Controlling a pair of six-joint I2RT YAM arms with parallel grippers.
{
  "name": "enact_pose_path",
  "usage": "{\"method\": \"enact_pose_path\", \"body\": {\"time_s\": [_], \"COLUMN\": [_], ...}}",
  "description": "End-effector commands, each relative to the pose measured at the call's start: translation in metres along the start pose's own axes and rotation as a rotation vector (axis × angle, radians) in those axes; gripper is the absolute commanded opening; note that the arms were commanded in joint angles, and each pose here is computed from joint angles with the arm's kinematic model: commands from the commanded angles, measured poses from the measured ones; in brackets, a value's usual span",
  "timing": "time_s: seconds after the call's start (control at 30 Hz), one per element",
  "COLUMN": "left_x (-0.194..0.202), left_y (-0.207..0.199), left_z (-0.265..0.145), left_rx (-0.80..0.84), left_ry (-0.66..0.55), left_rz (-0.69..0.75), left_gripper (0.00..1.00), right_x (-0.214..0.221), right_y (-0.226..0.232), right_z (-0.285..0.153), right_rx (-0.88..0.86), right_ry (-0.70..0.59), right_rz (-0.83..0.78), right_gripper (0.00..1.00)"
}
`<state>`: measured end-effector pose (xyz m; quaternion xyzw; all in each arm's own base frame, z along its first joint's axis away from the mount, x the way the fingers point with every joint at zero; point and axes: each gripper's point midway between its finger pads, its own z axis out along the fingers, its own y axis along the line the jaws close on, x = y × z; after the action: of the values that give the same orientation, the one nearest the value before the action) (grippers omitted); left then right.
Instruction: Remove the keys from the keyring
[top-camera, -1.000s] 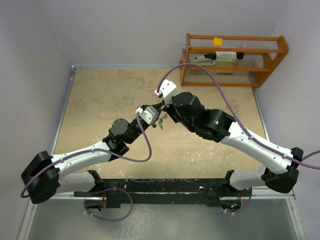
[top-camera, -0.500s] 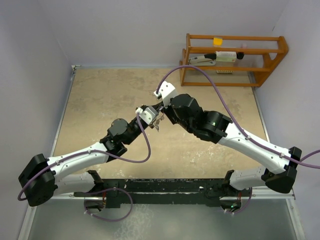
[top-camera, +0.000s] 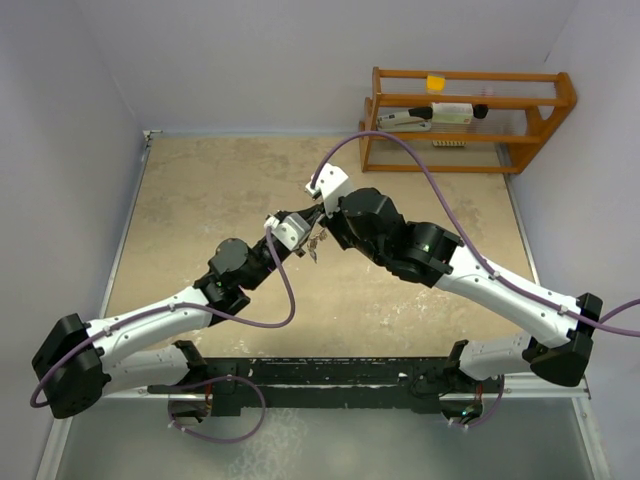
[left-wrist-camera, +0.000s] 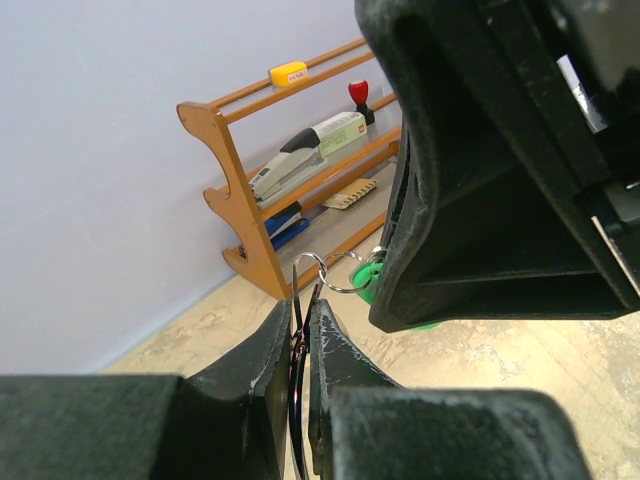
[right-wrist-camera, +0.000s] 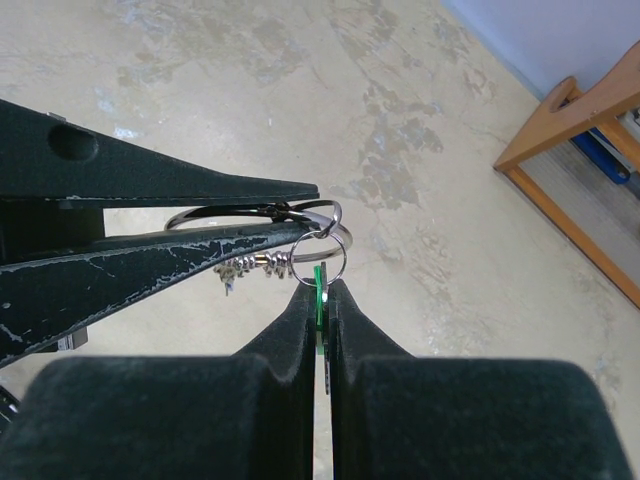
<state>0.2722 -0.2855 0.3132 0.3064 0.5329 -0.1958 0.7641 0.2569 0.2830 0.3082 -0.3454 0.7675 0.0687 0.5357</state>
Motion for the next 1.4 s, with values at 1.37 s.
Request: {"method": "enact_pose_path", "body": {"time_s": [1.37], "left_x": [-0.131], "left_y": [0.044], "left_z": [-0.026], "left_rx": [-0.098], "left_ry": [-0.369], "left_rz": [-0.005], "left_gripper": [0.0], "right_x": [0.049], "right_y": [0.029], "right_z": [-0.003], "right_rx": [-0.125], "right_ry": [0.129], "right_rz": [0.057], "right_gripper": [0.0]}}
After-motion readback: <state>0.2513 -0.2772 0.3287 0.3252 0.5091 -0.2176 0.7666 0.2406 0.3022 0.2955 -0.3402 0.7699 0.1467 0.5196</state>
